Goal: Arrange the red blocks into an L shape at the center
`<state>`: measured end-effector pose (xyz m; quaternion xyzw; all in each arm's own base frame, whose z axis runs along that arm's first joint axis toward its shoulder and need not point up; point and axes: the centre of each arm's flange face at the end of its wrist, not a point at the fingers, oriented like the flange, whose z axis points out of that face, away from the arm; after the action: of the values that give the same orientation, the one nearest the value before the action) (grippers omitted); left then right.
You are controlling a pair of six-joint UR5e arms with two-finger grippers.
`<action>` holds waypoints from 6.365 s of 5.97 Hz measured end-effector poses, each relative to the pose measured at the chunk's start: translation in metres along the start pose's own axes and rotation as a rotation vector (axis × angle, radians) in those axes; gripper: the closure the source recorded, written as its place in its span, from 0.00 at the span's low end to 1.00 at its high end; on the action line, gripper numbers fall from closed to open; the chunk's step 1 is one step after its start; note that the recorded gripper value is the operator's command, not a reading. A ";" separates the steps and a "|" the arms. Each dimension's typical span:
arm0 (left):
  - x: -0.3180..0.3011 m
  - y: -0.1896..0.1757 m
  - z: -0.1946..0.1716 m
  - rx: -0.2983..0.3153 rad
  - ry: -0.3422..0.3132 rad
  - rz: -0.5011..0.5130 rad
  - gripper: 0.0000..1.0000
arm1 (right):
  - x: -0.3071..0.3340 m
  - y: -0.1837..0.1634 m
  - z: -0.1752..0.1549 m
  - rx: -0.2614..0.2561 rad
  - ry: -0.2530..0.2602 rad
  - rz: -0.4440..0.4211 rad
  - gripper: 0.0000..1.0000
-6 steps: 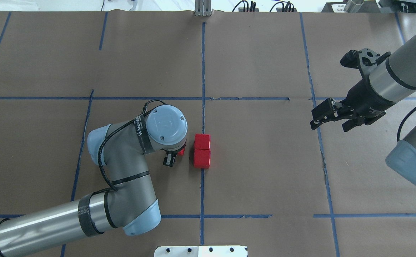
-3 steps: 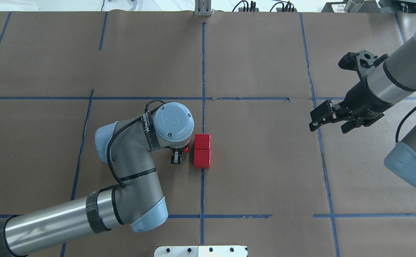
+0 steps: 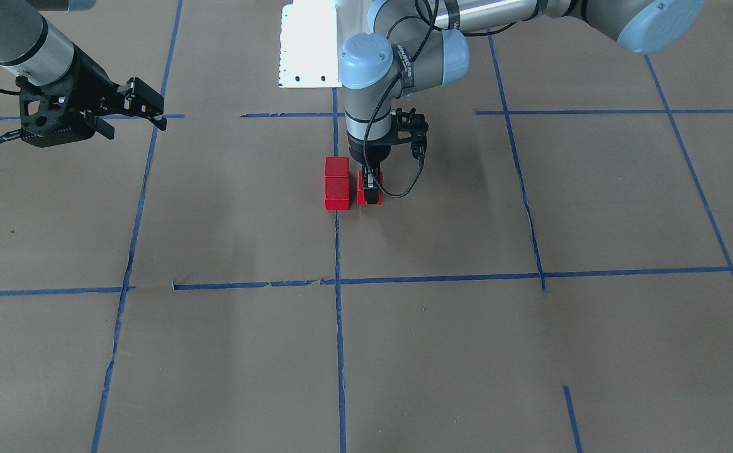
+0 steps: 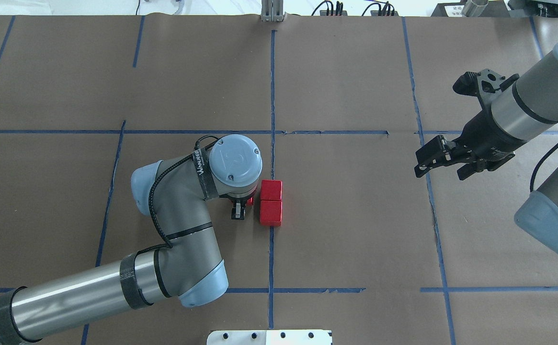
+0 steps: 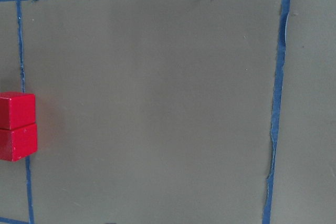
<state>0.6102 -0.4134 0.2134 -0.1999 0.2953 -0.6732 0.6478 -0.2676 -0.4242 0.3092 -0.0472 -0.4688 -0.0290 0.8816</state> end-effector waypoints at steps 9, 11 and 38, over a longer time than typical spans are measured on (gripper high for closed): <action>0.008 0.017 0.002 -0.006 -0.016 -0.029 1.00 | 0.000 0.000 0.000 -0.001 0.000 -0.001 0.00; 0.009 0.021 0.002 -0.007 -0.016 -0.028 0.01 | 0.000 0.000 0.001 -0.002 0.001 0.000 0.00; 0.060 -0.762 -0.122 -0.241 -0.143 1.570 0.00 | 0.339 0.000 -0.097 0.121 0.107 0.009 0.00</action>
<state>-0.0485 -0.4667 0.6161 -0.0451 0.3783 0.0308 0.9241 0.0020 -0.4372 0.5366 0.0058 -0.4218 0.0011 0.9067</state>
